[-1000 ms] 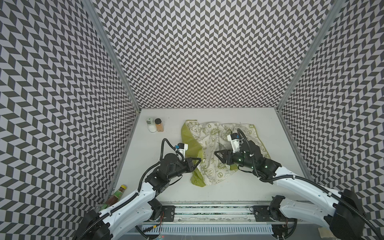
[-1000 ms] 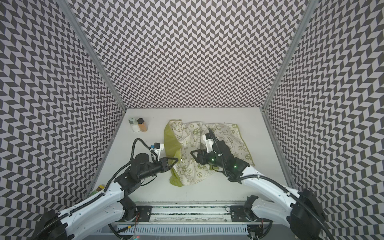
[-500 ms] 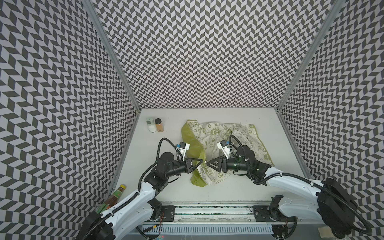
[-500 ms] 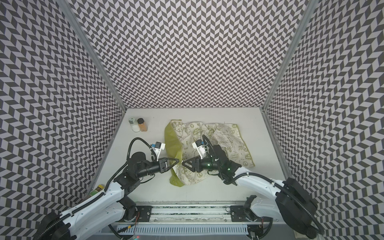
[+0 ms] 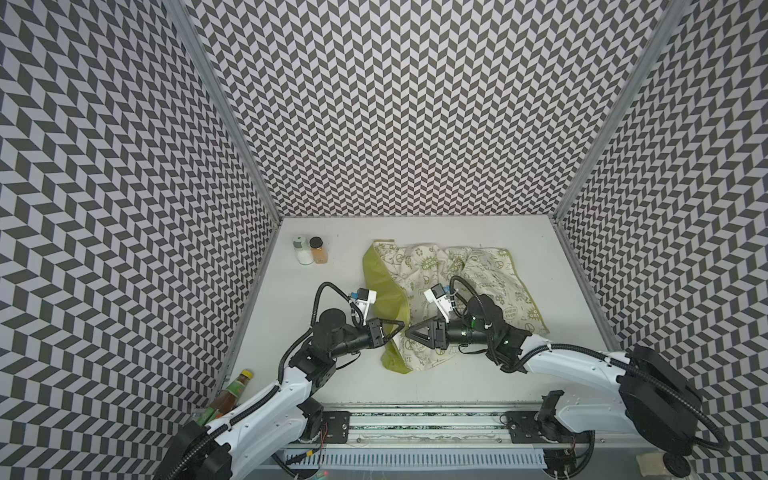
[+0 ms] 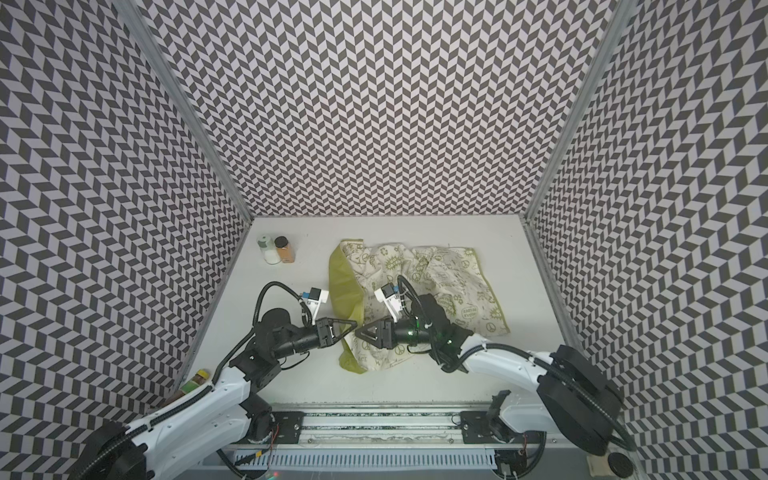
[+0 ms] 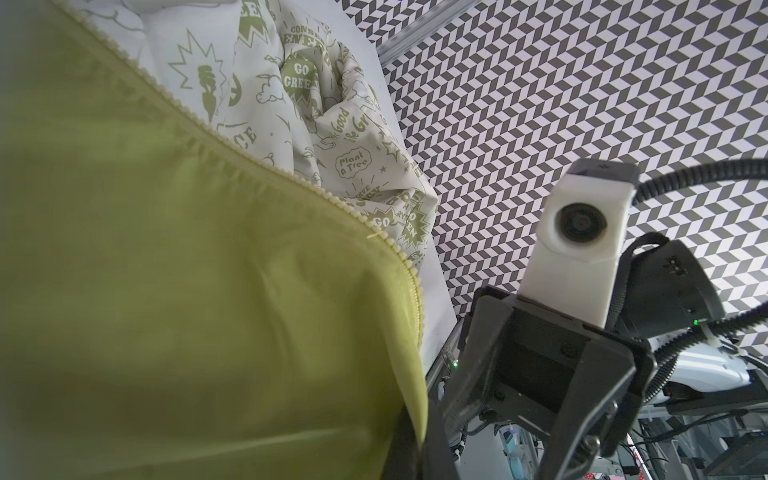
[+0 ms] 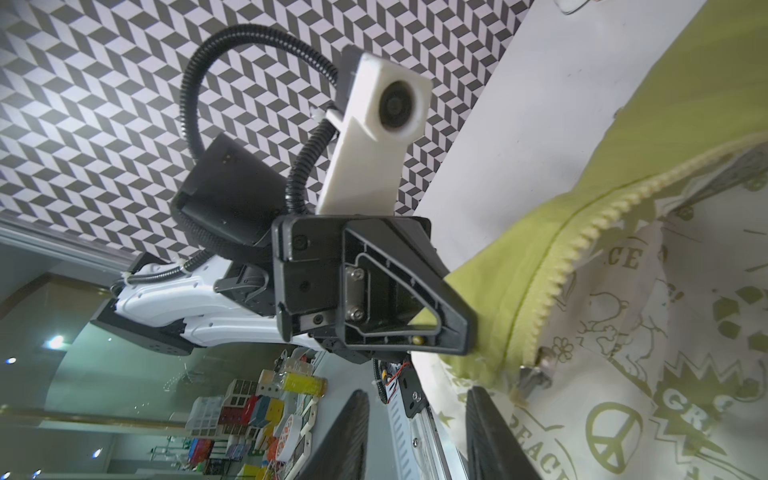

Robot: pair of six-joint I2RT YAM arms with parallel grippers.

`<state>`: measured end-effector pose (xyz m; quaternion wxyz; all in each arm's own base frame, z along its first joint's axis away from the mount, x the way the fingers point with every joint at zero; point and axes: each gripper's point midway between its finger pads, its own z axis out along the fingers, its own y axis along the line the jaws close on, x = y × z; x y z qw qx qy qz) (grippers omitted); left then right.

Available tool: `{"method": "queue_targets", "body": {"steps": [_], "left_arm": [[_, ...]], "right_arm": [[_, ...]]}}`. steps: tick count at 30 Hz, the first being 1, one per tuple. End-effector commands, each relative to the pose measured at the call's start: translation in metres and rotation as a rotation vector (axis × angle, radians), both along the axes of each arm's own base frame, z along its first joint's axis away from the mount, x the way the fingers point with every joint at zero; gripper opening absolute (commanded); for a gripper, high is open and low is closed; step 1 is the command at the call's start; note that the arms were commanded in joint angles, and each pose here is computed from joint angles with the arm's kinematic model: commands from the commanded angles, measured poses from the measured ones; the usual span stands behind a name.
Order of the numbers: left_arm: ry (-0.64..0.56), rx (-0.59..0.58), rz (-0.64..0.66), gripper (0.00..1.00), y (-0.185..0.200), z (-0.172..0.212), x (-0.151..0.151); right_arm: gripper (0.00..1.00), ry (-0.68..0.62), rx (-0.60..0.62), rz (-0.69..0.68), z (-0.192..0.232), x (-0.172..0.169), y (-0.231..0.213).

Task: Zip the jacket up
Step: 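Move the right gripper to the zipper slider near the hem, facing the left gripper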

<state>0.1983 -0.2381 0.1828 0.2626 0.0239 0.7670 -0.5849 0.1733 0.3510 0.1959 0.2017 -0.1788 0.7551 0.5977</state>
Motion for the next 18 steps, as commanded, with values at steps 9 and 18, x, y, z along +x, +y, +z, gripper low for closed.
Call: {"method": "queue_targets", "body": {"steps": [9, 18], "left_arm": [[-0.038, -0.095, -0.014, 0.00, 0.007, 0.024, -0.009], [-0.018, -0.123, -0.009, 0.00, 0.006, 0.024, -0.009]], "right_arm": [[0.52, -0.068, -0.039, -0.086, 0.002, 0.028, -0.006], [0.47, -0.057, 0.044, -0.013, 0.015, 0.025, 0.017]]}}
